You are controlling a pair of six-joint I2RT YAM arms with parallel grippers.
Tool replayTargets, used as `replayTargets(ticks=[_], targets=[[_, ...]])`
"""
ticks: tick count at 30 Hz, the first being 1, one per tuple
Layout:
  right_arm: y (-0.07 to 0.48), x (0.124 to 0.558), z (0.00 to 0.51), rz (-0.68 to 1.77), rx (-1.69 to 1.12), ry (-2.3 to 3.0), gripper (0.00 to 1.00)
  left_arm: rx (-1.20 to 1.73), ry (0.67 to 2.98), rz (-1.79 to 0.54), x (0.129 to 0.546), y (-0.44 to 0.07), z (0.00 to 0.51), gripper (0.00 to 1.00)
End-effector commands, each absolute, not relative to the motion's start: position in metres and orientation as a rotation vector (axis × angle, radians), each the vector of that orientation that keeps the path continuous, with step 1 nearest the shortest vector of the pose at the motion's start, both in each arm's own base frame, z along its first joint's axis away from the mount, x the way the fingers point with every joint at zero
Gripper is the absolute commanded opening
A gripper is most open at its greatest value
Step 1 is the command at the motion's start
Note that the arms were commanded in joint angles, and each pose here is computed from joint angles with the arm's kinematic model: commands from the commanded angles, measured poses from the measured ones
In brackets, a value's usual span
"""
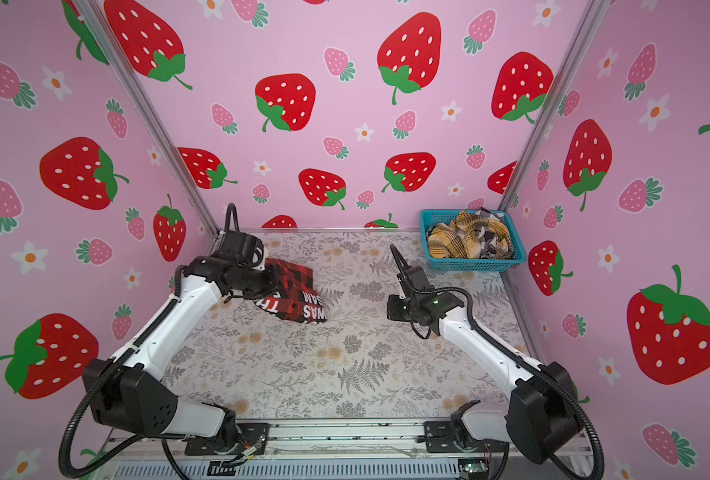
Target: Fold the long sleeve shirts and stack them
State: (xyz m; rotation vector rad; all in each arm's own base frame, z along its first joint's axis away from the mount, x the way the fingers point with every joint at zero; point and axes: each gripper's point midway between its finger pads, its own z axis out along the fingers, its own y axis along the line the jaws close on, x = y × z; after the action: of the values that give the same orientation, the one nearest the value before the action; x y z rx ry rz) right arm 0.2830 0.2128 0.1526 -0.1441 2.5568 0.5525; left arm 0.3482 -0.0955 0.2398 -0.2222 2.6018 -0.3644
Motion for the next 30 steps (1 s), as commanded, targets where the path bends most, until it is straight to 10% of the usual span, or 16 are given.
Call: replayTargets(ticks=[1, 8, 15, 22, 30], targets=[[0.212, 0.291, 0.163, 0.585, -0.085, 2.507, 0.24, -0.122, 2.715, 0.256, 0.308, -0.024, 0.259, 0.00], [0.173, 0.291, 0.169, 0.572, 0.071, 2.461, 0.24, 0.199, 2.806, 0.776, 0.306, -0.040, 0.227, 0.00], [0.125, 0.274, 0.160, 0.547, 0.171, 2.460, 0.25, 0.624, 2.906, 0.829, 0.286, -0.178, 0.138, 0.01], [0.095, 0.255, 0.140, 0.506, 0.238, 2.498, 0.34, 0.768, 3.000, 0.226, 0.220, -0.350, 0.101, 0.95], [0.153, 0.240, 0.152, 0.685, -0.054, 2.520, 0.51, 0.398, 2.920, -0.085, 0.238, -0.296, 0.180, 0.99]])
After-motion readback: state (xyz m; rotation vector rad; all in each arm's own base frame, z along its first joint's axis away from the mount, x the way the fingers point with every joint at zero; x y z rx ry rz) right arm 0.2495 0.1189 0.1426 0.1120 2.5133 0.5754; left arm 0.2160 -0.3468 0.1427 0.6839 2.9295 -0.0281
